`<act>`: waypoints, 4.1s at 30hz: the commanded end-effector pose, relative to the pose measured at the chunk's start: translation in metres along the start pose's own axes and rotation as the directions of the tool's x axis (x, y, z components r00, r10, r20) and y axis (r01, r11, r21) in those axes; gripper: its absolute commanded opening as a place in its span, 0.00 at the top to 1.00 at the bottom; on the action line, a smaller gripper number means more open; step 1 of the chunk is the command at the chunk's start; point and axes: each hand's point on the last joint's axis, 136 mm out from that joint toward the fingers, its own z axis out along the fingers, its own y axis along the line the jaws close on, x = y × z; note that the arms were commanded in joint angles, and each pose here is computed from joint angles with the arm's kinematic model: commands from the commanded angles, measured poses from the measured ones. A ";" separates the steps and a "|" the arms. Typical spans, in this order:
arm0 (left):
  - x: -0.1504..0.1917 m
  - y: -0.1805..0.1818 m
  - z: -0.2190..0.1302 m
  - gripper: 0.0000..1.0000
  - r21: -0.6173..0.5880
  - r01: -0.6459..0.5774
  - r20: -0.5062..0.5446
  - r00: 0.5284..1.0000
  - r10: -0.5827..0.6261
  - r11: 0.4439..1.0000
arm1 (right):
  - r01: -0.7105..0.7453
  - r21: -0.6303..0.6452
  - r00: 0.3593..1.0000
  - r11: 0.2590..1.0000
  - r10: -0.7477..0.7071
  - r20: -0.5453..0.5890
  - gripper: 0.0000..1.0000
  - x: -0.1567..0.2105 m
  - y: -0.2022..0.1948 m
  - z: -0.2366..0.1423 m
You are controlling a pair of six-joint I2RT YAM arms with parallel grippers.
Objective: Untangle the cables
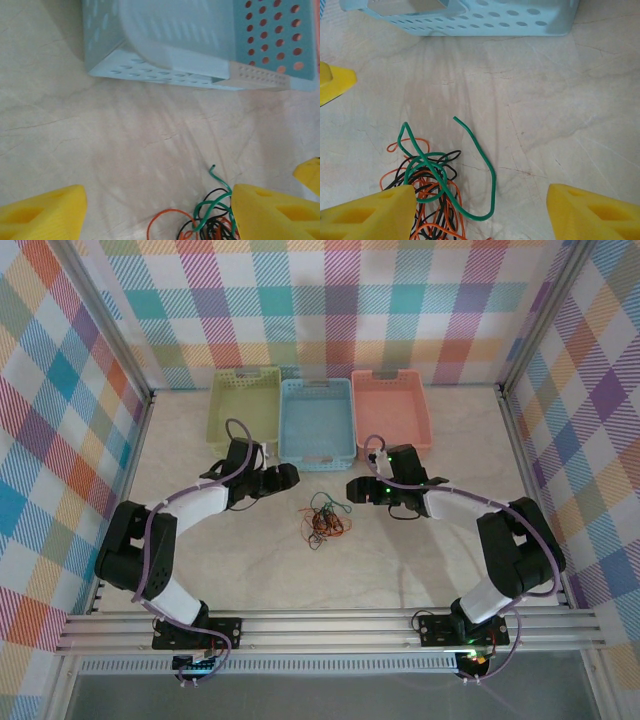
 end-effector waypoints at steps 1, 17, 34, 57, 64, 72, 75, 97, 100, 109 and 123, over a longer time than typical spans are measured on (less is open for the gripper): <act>-0.010 -0.013 -0.004 0.24 0.050 -0.029 0.015 0.999 0.028 0.998 | 0.037 -0.018 0.998 0.999 -0.036 0.042 0.30 -0.007 0.005 -0.004; -0.005 -0.017 0.011 0.27 0.073 -0.104 0.006 0.995 0.104 0.992 | 0.139 -0.130 0.990 0.982 -0.133 0.054 0.29 0.000 0.025 -0.007; 0.000 -0.018 0.015 0.23 0.036 -0.140 -0.010 0.990 0.140 0.990 | 0.250 -0.155 0.947 0.956 -0.275 -0.169 0.30 0.037 0.040 0.039; 0.001 -0.043 0.012 0.23 0.145 -0.181 -0.002 0.983 0.183 0.973 | 0.367 -0.057 0.930 0.928 -0.365 0.036 0.90 0.014 0.047 0.007; 0.007 -0.063 0.012 0.22 0.188 -0.231 -0.043 0.969 0.243 0.955 | 0.358 -0.063 0.934 0.932 -0.357 0.030 0.92 0.013 0.048 0.009; 0.017 -0.081 0.021 0.23 0.305 -0.245 -0.061 0.959 0.276 0.920 | 0.360 -0.075 0.933 0.930 -0.358 0.033 0.92 0.013 0.050 0.009; 0.025 -0.087 0.022 0.26 0.312 -0.290 -0.071 0.943 0.326 0.905 | 0.361 -0.077 0.933 0.929 -0.358 0.041 0.91 0.013 0.051 0.008; 0.043 -0.097 0.035 0.82 0.298 -0.360 -0.129 0.903 0.411 0.884 | 0.365 -0.055 0.930 0.929 -0.362 0.060 0.90 0.010 0.049 0.003; 0.041 -0.099 0.031 1.00 0.298 -0.363 -0.109 0.906 0.409 0.883 | 0.364 -0.049 0.931 0.930 -0.361 0.061 0.75 0.010 0.049 0.002; 0.026 -0.107 0.006 1.00 0.277 -0.421 0.060 0.905 0.421 0.864 | 0.373 0.062 0.902 0.926 -0.377 0.208 0.38 -0.005 0.040 -0.023; 0.015 -0.123 -0.012 1.00 0.317 -0.512 0.242 0.858 0.454 0.799 | 0.461 0.015 0.826 0.887 -0.436 0.357 0.41 -0.014 0.064 -0.048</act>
